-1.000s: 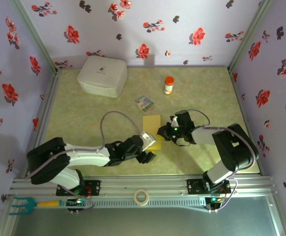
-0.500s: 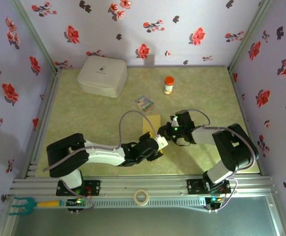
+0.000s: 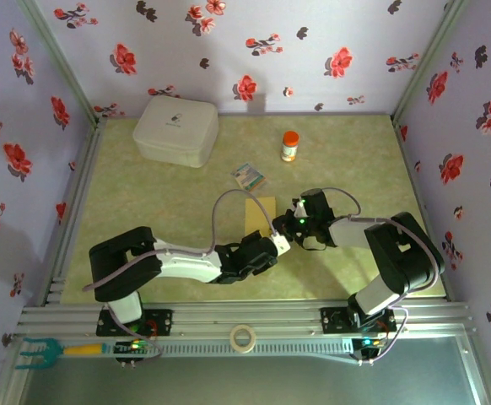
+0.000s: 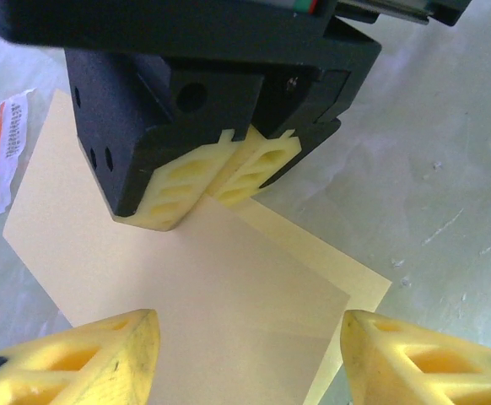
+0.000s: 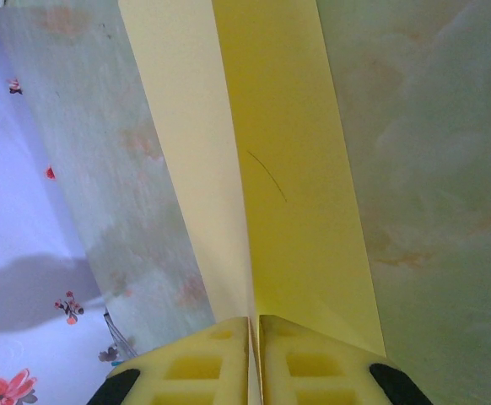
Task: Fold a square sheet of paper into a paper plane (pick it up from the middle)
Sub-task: Fold the triangle a second time at the center of the table.
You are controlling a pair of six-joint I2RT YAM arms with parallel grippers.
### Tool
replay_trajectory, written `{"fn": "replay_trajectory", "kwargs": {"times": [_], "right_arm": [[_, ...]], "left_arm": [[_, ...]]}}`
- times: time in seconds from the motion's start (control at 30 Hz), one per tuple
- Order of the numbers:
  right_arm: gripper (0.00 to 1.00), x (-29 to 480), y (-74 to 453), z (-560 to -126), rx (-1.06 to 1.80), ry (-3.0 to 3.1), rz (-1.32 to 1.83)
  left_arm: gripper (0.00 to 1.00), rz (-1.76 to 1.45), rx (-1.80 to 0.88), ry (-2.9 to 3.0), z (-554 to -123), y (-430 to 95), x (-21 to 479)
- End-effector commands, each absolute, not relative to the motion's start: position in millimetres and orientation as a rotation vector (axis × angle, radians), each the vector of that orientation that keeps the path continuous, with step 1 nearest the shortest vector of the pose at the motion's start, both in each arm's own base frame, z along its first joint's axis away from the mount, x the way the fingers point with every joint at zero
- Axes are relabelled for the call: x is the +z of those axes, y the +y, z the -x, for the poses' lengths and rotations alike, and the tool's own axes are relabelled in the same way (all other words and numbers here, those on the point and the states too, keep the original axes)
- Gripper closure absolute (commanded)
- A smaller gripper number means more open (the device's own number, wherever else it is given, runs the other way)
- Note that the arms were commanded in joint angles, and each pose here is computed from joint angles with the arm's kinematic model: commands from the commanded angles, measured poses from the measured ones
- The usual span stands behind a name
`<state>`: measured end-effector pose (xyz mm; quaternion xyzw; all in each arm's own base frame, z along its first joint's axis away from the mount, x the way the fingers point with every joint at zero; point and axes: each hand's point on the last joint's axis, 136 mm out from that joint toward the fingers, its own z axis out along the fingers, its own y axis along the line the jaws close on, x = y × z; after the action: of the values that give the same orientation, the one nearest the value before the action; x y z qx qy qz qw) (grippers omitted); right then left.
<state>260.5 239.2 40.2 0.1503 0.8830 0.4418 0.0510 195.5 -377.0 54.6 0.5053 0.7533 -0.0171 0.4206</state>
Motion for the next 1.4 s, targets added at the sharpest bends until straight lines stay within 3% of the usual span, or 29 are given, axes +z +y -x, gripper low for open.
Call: {"fn": "replay_trajectory", "kwargs": {"times": [0.0,0.4,0.57,0.73,0.93,1.07,1.23,1.37], "right_arm": [[0.87,48,240,-266,1.362,2.661,-0.459],[0.85,48,240,-266,1.362,2.661,-0.459],[0.84,46,239,-265,1.358,2.663,-0.463],[0.82,48,236,-265,1.342,2.658,-0.469],[0.72,52,216,-266,1.253,2.642,-0.514],[0.66,58,193,-264,1.137,2.626,-0.558],[0.66,65,178,-256,1.071,2.599,-0.582],[0.74,68,184,-249,1.167,2.582,-0.587]], "left_arm": [[0.42,-1.263,-0.014,1.871,-199,-384,59],[0.65,-1.285,0.018,1.866,-200,-382,58],[0.82,-1.274,-0.013,1.883,-200,-382,61],[0.92,-1.242,-0.077,1.934,-201,-381,63],[1.0,-1.144,-0.292,2.038,-203,-378,72],[1.0,-1.044,-0.524,2.12,-204,-376,81],[1.0,-0.889,-0.848,2.196,-207,-377,92],[1.0,-0.843,-0.994,2.219,-206,-381,94]]}}
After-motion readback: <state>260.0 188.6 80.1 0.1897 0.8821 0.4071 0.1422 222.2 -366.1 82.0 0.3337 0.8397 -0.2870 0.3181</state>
